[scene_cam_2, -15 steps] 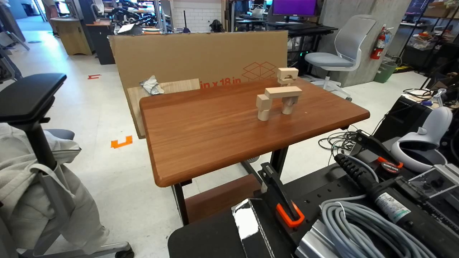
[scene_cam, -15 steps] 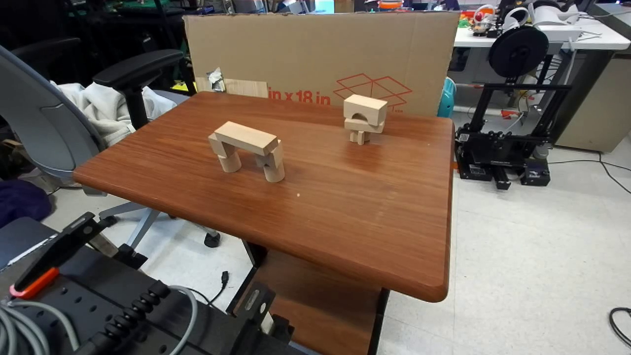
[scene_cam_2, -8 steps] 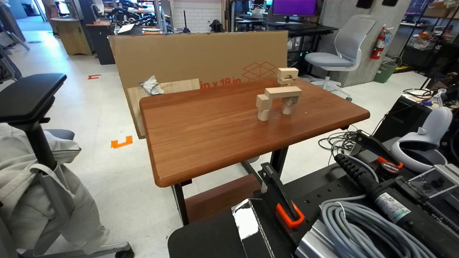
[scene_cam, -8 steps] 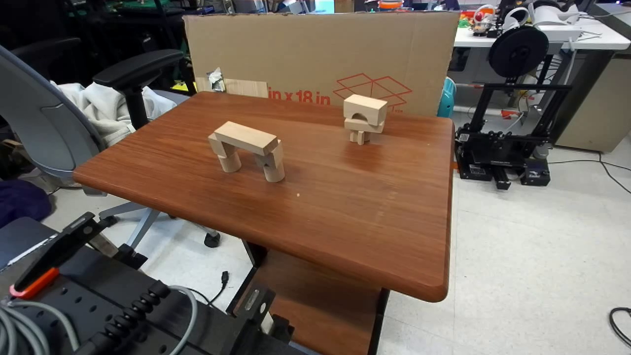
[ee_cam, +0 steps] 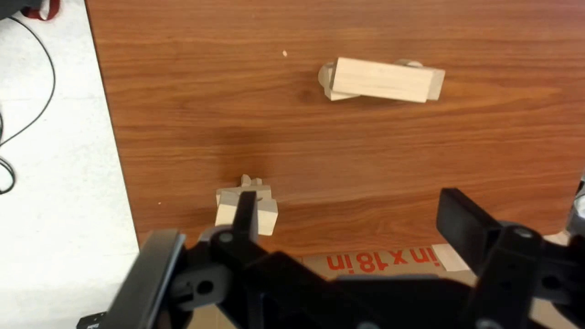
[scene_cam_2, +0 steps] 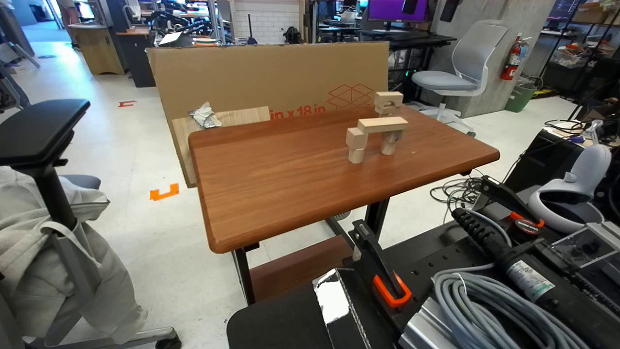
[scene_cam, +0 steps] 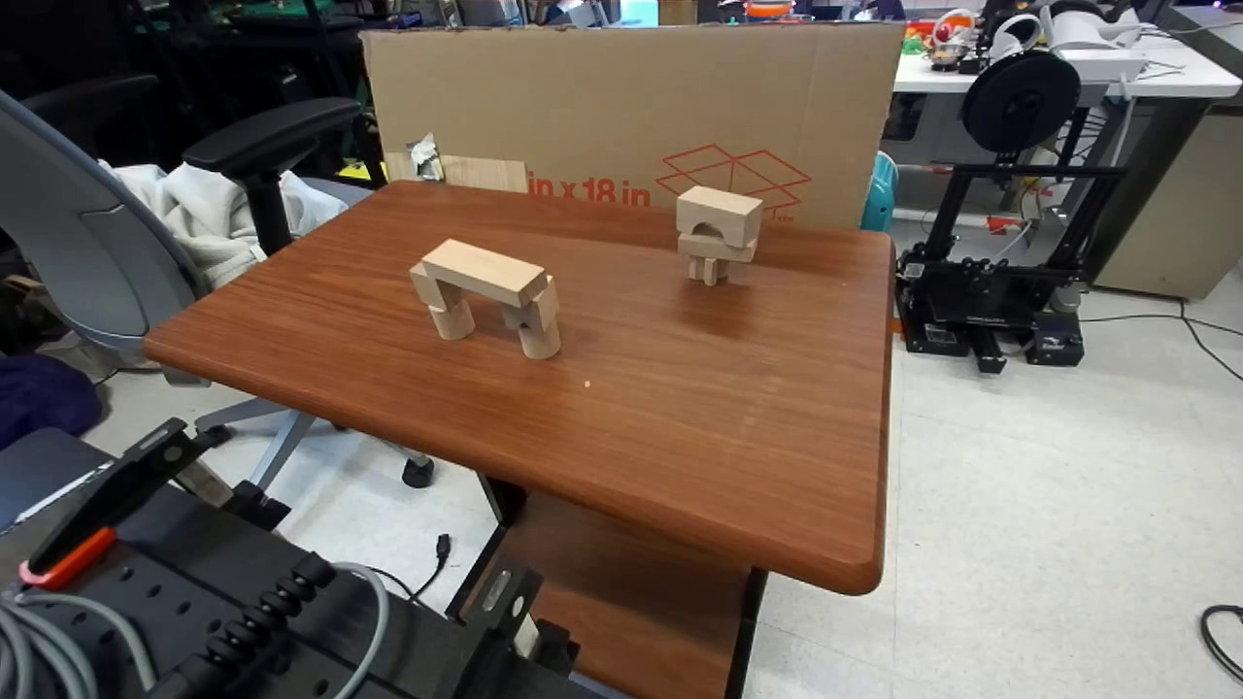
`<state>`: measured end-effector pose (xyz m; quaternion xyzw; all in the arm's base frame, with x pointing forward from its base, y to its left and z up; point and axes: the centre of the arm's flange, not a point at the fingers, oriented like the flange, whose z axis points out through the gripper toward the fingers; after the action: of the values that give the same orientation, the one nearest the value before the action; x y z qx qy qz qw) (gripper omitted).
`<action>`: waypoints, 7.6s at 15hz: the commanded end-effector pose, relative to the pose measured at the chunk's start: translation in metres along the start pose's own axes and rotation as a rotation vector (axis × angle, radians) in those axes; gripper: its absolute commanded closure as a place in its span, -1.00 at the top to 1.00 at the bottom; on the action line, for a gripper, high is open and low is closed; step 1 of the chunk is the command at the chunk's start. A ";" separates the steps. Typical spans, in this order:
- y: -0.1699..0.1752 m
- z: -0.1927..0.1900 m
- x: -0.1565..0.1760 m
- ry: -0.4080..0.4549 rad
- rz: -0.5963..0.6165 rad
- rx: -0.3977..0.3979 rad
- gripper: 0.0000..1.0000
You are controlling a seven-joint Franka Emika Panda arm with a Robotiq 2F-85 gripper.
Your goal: Remove the object from the smaller toy tower and put it on top of the larger toy tower
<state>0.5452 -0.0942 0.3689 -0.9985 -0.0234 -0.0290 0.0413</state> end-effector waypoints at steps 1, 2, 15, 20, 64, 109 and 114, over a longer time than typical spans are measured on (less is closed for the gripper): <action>0.004 0.007 0.062 -0.029 0.067 0.007 1.00; 0.003 0.012 0.070 -0.036 0.072 0.005 1.00; 0.025 0.084 0.111 -0.069 0.195 -0.053 1.00; 0.032 0.103 0.119 -0.094 0.184 -0.073 1.00; -0.038 0.094 0.014 0.032 -0.005 -0.142 -0.13; -0.064 0.147 -0.006 -0.153 0.138 -0.036 0.84; -0.068 0.139 -0.014 -0.133 0.126 -0.051 1.00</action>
<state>0.5385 -0.0189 0.2304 -0.9975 0.0380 0.0515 0.0307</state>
